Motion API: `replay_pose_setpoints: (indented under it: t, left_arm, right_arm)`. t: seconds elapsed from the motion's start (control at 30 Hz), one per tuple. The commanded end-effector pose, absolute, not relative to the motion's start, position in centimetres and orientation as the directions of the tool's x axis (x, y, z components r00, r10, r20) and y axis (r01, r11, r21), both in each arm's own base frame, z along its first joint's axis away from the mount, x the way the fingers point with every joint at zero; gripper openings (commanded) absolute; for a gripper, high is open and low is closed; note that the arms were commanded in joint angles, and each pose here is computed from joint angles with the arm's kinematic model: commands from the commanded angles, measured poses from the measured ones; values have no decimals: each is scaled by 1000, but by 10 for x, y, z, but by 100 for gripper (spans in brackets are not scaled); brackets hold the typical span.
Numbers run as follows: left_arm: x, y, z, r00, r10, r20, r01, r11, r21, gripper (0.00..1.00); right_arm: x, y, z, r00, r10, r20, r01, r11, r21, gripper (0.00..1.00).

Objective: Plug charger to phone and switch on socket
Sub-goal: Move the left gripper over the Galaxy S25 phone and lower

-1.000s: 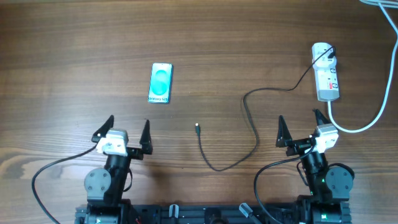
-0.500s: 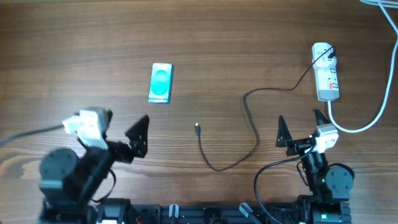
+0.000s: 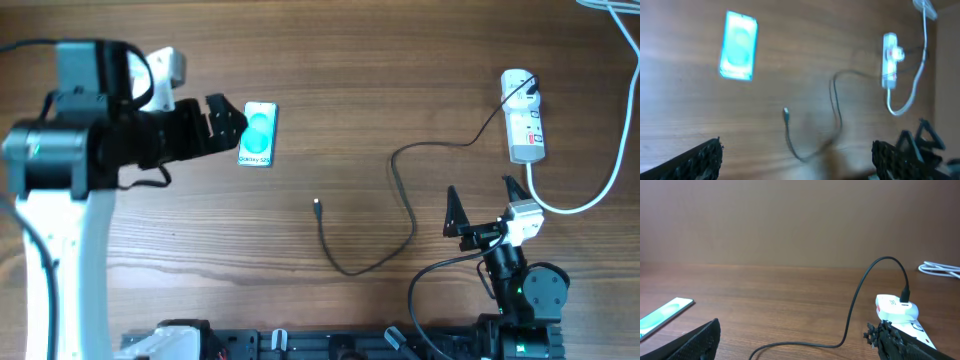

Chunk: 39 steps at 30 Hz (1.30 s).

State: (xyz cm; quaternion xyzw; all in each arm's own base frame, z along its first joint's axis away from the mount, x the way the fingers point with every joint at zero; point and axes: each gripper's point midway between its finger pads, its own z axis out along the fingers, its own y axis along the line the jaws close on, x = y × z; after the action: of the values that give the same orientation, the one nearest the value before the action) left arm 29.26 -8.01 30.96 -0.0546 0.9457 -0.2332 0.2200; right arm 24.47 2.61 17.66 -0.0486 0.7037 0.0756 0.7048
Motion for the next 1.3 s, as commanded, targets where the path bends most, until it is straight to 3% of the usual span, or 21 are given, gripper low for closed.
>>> replay_pose_setpoints:
  t: [0.0, 0.23, 0.27, 0.3, 0.33, 0.37, 0.47, 0.67, 0.73, 0.77, 0.8, 0.83, 0.87, 1.03, 1.27]
  left_arm:
    - [292, -98, 301, -938, -246, -242, -66, 817, -573, 100]
    - [301, -98, 294, -941, -252, -226, -81, 816, -573, 100]
    - [303, -98, 295, -939, -252, -235, -75, 815, -574, 77]
    - [305, -98, 296, -936, -253, -245, -72, 817, -572, 42]
    - [307, -98, 296, -935, -253, -250, -68, 817, -572, 15]
    - [307, -98, 296, -935, -252, -251, -67, 817, -572, 4]
    - [310, -92, 290, -930, -260, -258, -84, 837, -541, 4]
    - [312, -62, 262, -898, -378, -227, -265, 875, -405, 4]
    - [310, -59, 251, -903, -371, -219, -275, 888, -368, 14]
    - [309, -59, 243, -908, -359, -215, -276, 900, -339, 27]
    - [309, -61, 239, -913, -350, -211, -273, 906, -325, 54]
    - [311, -60, 234, -916, -336, -217, -269, 919, -290, 88]
    - [317, -60, 229, -922, -315, -226, -261, 935, -239, 99]
    - [340, -65, 221, -936, -292, -196, -258, 949, -179, 100]
    - [377, -60, 165, -952, -267, -149, -265, 964, -28, 100]
  right_arm:
    - [244, 29, 179, 12, 27, -1000, -188, 982, 24, 100]
    - [244, 29, 179, 12, 27, -1000, -188, 982, 24, 100]
    - [244, 29, 179, 13, 26, -1000, -188, 982, 23, 100]
    - [244, 29, 179, 12, 27, -1000, -188, 982, 24, 100]
    - [244, 28, 179, 12, 27, -1000, -187, 982, 24, 100]
    - [244, 29, 179, 12, 27, -1000, -188, 982, 24, 100]
    - [244, 29, 179, 12, 27, -1000, -188, 982, 24, 100]
    - [244, 28, 179, 12, 27, -1000, -187, 982, 24, 100]
    - [244, 29, 179, 12, 27, -1000, -188, 982, 24, 100]
    - [244, 29, 179, 12, 27, -1000, -188, 982, 24, 100]
    - [244, 29, 179, 12, 27, -1000, -188, 982, 24, 100]
    - [244, 29, 179, 12, 27, -1000, -188, 982, 24, 100]
    - [244, 29, 179, 12, 27, -1000, -188, 982, 24, 100]
    - [244, 29, 179, 12, 27, -1000, -188, 982, 24, 100]
    - [244, 29, 179, 12, 27, -1000, -188, 982, 24, 100]
